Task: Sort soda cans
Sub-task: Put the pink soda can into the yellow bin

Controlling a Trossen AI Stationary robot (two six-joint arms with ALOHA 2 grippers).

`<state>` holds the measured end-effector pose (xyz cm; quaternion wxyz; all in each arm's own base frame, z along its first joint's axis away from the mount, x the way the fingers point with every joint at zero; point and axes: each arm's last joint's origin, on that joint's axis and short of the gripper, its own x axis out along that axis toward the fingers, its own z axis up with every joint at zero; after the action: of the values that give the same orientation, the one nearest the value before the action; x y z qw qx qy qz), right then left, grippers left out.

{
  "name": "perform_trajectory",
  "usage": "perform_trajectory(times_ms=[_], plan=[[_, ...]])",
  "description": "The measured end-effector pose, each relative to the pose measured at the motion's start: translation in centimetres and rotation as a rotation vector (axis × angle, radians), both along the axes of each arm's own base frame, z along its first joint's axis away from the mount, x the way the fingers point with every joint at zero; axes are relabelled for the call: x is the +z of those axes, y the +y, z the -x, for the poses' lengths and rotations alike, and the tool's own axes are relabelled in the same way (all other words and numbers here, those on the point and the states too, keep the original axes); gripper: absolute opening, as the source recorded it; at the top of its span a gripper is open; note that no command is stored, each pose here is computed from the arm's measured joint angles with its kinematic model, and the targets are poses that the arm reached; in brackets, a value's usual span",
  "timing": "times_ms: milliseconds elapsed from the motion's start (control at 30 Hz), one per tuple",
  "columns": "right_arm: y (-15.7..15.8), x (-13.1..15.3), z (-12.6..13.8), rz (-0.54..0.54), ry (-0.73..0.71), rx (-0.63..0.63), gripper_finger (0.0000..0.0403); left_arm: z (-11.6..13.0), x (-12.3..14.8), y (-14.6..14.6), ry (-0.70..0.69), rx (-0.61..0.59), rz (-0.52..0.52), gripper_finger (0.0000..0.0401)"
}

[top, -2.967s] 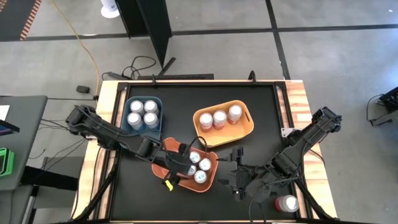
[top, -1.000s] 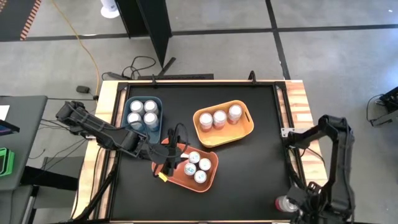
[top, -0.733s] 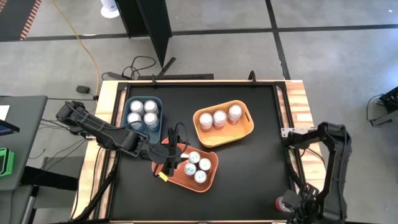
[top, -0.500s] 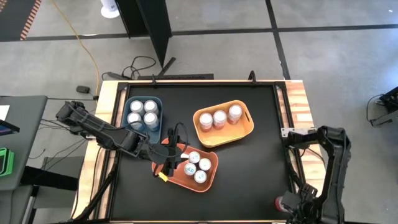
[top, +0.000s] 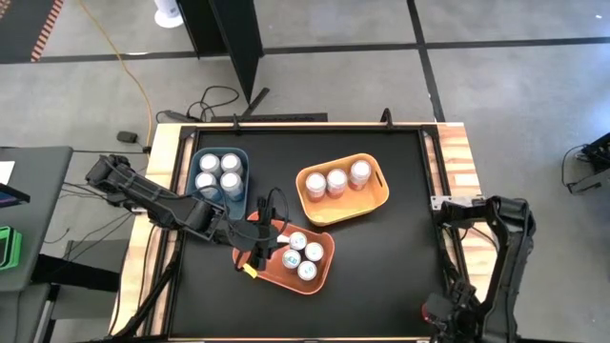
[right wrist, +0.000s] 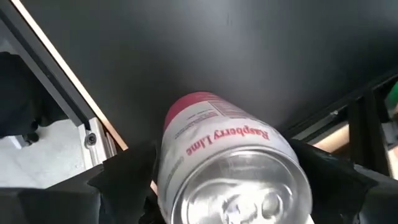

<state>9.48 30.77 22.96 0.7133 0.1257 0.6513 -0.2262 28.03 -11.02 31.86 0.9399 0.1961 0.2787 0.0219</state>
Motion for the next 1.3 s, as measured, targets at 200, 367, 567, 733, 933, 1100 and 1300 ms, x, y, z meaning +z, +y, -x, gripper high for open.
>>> perform_trajectory(times_ms=[200, 367, 567, 733, 933, 1100, 1300], plan=[[0.3, -1.1, 0.0, -0.048, 0.0, 0.012, 0.0367, 0.0, 0.0, 0.0, 0.0, 0.0, 0.0, 0.0275], [0.4, -1.7, 0.0, -0.081, -0.005, 0.014, 0.0339, 0.0, 0.0, 0.0, 0.0, 0.0, 0.0, 0.0275], [0.3, -1.8, 0.0, -0.089, 0.009, 0.016, 0.0316, 0.0, 0.0, 0.0, 0.0, 0.0, 0.0, 0.0275], [-0.3, -1.3, -0.9, -0.105, 0.02, 0.025, 0.0313, 0.0, 0.0, 0.0, 0.0, 0.0, 0.0, 0.0275], [-2.7, 0.6, -3.4, -0.109, 0.026, 0.095, 0.0311, 0.0, 0.0, 0.0, 0.001, -0.002, -0.003, 0.0275], [-5.8, 2.4, -6.2, -0.111, 0.033, 0.17, 0.0311, 0.0, 0.0, 0.0, 0.003, -0.011, -0.018, 0.0275], [-10.6, 5.3, -9.3, -0.126, -0.035, 0.274, 0.031, 0.0, 0.0, 0.0, 0.011, -0.027, -0.046, 0.0275]])
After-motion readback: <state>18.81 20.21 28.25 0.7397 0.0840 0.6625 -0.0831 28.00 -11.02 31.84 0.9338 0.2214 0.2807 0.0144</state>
